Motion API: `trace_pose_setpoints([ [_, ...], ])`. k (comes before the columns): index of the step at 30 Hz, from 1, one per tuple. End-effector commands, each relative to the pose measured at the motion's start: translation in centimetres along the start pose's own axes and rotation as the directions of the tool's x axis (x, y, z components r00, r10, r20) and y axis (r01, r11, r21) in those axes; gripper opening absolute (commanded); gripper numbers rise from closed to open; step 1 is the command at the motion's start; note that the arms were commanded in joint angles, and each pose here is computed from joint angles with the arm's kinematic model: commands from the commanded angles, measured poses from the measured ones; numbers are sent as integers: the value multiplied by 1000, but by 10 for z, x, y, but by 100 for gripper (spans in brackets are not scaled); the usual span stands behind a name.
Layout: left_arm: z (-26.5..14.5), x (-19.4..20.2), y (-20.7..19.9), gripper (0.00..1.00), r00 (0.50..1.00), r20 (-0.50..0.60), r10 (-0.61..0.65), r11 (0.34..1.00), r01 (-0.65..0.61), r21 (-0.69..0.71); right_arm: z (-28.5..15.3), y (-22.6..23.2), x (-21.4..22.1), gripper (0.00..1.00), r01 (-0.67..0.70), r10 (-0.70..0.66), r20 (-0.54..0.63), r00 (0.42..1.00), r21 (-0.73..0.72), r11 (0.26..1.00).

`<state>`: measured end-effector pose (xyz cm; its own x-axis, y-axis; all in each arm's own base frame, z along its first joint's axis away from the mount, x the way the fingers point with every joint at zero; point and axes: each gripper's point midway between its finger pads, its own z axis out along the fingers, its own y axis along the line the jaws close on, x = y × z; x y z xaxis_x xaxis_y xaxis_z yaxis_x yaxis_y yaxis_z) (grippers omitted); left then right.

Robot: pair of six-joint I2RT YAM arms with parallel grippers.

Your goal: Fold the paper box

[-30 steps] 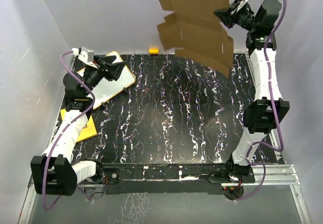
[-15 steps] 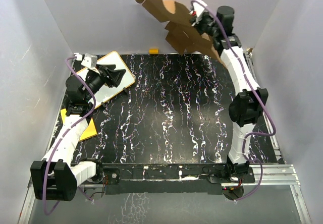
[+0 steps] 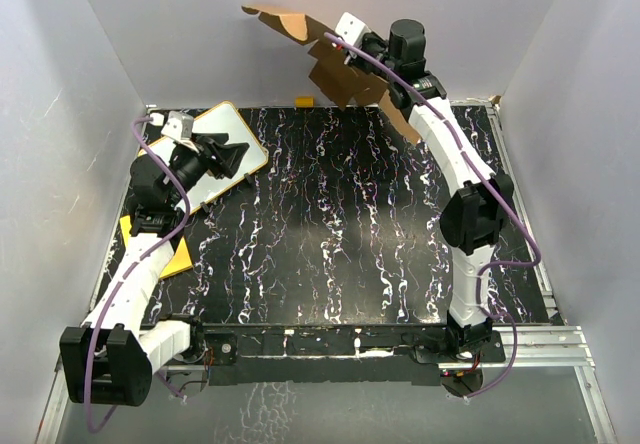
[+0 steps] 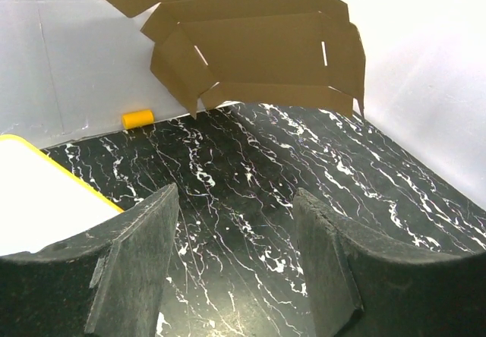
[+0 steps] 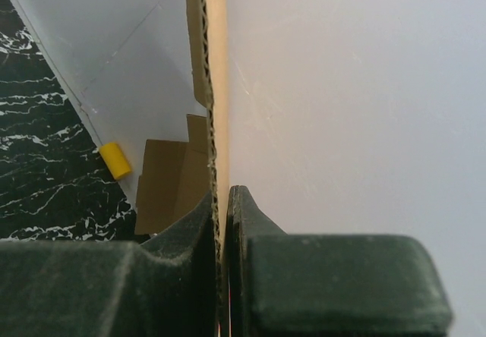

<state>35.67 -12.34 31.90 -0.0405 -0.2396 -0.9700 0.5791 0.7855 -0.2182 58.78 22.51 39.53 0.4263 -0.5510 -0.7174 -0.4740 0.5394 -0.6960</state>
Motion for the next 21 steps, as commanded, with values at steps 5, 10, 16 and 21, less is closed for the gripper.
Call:
trace_pose_setpoints([
  [5, -7, -10, -6, 59, 999, 35, 35, 999, -35, 4, -10, -50, -87, 8, 64, -96, 230, 968, 142, 988],
  [10, -9, -10, -6, 59, 999, 38, 35, 999, -35, 4, -2, -43, -94, 8, 53, -90, 289, 953, 134, 990],
  [16, -10, -8, -6, 58, 999, 32, 39, 999, -39, 0, 6, -40, -100, 8, 115, -160, 323, 933, 154, 981],
  [21, -9, -6, -5, 58, 999, 30, 35, 999, -36, 1, 8, -41, -105, 8, 197, -246, 325, 913, 178, 964],
])
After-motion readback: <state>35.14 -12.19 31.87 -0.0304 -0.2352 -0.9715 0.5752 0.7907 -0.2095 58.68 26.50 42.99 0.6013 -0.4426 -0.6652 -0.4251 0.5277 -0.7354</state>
